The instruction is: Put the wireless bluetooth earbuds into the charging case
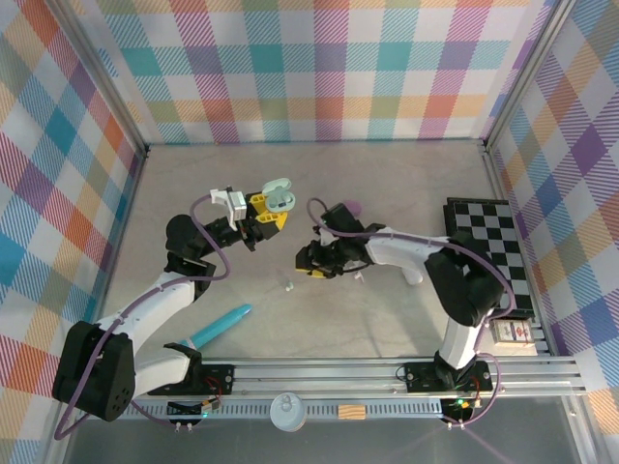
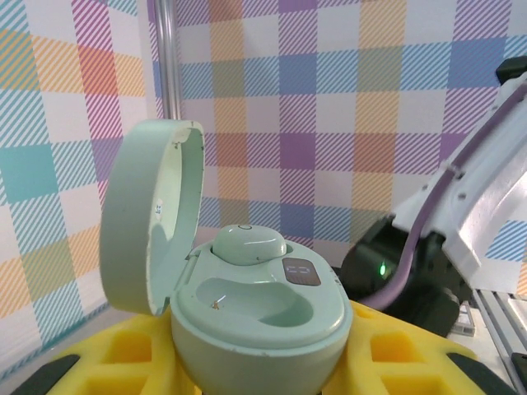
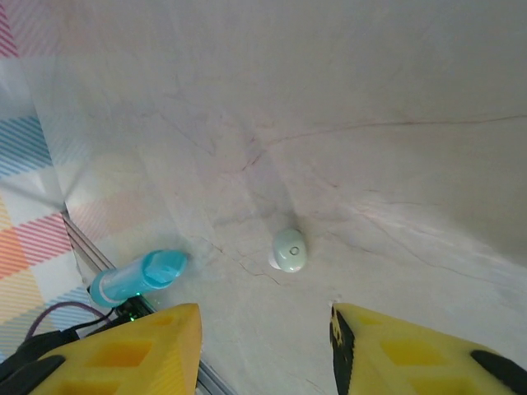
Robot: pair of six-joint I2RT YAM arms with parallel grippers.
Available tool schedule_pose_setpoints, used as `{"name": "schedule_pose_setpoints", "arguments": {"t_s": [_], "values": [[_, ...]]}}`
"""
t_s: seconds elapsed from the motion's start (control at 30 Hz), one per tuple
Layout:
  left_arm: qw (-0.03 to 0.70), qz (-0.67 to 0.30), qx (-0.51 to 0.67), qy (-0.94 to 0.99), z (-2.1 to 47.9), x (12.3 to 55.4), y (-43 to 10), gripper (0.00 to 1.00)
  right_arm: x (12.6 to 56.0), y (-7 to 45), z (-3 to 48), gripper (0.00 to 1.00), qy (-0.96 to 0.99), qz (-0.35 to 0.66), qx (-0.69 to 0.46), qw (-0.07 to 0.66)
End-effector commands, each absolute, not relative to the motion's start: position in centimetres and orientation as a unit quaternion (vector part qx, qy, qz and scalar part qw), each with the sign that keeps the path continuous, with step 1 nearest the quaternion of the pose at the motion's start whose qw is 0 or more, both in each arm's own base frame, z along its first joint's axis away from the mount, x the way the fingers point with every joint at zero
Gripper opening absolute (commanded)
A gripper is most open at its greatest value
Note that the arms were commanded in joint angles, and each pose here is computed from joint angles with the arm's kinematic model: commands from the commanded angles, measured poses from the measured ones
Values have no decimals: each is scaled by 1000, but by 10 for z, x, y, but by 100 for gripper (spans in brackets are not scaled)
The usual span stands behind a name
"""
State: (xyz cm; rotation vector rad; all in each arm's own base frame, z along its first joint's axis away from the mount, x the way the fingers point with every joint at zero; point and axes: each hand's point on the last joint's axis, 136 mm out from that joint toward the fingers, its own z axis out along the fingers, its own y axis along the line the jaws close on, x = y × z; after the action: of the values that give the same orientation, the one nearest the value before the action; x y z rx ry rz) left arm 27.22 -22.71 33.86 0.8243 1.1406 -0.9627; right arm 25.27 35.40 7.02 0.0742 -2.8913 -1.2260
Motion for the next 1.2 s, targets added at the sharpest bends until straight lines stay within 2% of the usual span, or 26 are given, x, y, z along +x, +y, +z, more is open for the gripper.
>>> {"name": "schedule_pose_setpoints", "arguments": {"t_s": [0.0, 0.23, 1.17], "values": [[676, -424, 368, 477, 354, 266, -224, 31, 250, 381, 75, 44, -903, -427, 39, 12], [672, -421, 372, 482, 353, 264, -224, 31, 248, 385, 55, 37, -909, -413, 43, 28], [670, -422, 376, 482, 353, 267, -226, 31, 238, 395, 35, 35, -909, -408, 59, 60]]}}
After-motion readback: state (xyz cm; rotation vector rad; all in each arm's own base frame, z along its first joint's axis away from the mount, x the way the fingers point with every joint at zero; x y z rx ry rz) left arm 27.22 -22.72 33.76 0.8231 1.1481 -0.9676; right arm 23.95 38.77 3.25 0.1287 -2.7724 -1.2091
